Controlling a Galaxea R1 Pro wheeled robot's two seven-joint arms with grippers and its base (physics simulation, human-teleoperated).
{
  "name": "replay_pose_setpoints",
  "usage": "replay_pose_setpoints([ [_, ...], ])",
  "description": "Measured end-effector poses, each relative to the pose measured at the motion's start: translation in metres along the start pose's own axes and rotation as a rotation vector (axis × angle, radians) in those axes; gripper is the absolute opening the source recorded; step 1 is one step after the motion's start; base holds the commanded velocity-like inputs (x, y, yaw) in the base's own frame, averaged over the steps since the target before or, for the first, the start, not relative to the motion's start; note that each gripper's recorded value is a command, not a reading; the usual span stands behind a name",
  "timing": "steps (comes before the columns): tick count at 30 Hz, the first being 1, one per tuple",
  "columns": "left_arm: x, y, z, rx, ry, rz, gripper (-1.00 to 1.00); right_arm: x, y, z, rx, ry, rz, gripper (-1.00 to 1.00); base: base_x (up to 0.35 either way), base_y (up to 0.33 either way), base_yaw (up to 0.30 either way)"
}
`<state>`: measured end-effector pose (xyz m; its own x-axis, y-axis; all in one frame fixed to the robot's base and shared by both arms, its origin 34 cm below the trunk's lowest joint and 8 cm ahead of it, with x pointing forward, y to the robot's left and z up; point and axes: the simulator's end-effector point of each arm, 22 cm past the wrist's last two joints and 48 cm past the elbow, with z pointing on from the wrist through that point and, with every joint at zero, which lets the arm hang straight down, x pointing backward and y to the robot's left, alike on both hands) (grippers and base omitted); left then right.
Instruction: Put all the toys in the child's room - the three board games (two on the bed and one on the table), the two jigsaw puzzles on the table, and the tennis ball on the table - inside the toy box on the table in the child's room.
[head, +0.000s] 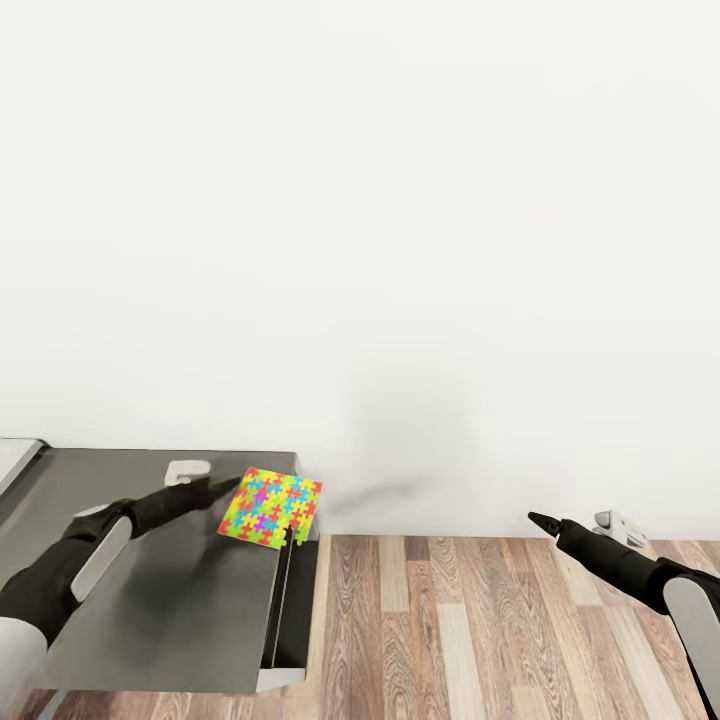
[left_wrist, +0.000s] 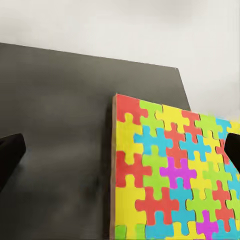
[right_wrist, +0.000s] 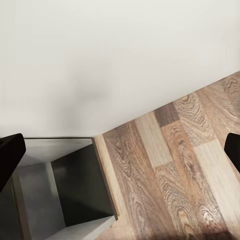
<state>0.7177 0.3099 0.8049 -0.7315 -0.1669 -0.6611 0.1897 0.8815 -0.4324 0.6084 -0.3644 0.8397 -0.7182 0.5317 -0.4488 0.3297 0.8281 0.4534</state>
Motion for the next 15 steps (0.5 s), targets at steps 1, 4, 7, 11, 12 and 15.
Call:
replay_pose_setpoints([
  [1,-0.007,0.003,-0.004,-0.003,-0.014,-0.004,1.0,0.0,0.0,0.0,0.0,0.0,0.0,1.0,0.0,0.0,0.0],
  [4,-0.036,0.004,-0.023,0.02,-0.07,-0.022,1.0,0.0,0.0,0.0,0.0,0.0,0.0,1.0,0.0,0.0,0.0],
  [7,-0.05,-0.006,-0.04,0.06,-0.093,-0.041,1.0,0.0,0.0,0.0,0.0,0.0,0.0,1.0,0.0,0.0,0.0],
  [11,-0.059,-0.025,-0.062,0.121,-0.091,-0.069,1.0,0.0,0.001,0.0,-0.002,-0.001,-0.001,1.0,0.0,0.0,0.014],
  [12,-0.06,-0.042,-0.072,0.159,-0.061,-0.084,1.0,-0.001,0.003,-0.001,-0.009,-0.001,-0.001,1.0,0.0,0.0,0.05],
  [15,-0.056,-0.07,-0.086,0.211,0.019,-0.11,1.0,-0.002,0.015,-0.002,-0.064,-0.004,0.002,1.0,0.0,0.0,0.043],
])
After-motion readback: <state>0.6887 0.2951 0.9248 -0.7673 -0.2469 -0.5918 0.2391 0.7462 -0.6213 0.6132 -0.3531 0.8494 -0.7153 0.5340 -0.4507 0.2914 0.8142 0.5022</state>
